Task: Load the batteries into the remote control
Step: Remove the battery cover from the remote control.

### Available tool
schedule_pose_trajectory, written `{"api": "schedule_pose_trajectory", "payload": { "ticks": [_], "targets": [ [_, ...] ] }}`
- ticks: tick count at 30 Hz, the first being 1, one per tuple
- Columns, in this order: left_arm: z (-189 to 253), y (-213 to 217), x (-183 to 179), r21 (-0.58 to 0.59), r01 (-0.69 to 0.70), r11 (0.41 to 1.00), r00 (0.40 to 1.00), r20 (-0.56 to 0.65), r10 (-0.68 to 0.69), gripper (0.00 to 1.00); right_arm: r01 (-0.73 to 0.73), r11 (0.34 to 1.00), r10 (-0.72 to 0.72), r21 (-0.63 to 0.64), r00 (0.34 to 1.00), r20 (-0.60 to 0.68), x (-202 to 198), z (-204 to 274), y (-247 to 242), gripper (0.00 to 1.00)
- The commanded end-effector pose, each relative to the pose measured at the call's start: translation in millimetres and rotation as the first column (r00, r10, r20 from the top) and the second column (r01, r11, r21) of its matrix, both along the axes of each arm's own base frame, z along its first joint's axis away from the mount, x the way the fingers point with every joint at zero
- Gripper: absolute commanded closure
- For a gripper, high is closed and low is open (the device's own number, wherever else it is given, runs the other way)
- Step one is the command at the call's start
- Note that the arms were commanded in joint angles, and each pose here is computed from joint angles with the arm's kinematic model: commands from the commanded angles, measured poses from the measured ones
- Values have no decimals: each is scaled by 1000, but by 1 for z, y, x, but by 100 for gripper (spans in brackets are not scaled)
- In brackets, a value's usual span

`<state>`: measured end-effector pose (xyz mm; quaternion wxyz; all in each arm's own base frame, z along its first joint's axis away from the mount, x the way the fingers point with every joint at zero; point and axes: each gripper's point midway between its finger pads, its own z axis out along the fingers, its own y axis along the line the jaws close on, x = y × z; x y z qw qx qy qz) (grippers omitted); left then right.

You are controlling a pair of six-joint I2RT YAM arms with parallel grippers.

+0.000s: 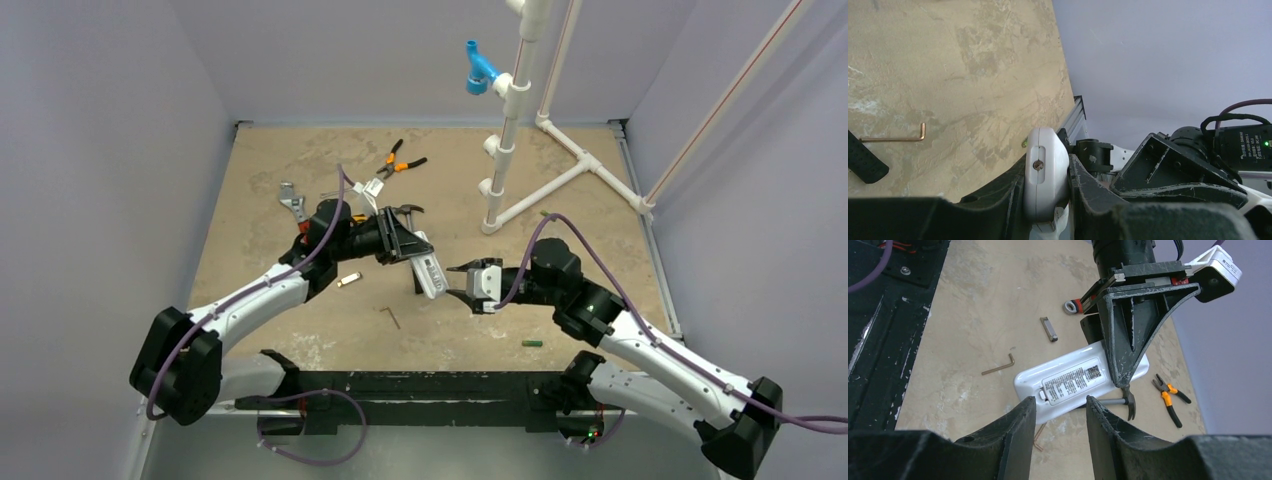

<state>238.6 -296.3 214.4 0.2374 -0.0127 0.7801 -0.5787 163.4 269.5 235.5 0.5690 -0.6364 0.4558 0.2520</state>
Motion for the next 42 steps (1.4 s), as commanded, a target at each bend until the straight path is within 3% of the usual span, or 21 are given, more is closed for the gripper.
{"api": "schedule_pose_trajectory", "payload": {
  "ticks": [1, 42],
  "targets": [
    [22, -9, 2, -63, 31, 998, 998, 48, -28, 100, -13, 1000, 13, 21, 999, 38, 1, 7, 3, 61],
    [30, -21, -2, -116, 85, 990, 996, 42, -80, 100, 28, 999, -27, -32, 999, 28, 14, -8, 7, 62]
  ]
}}
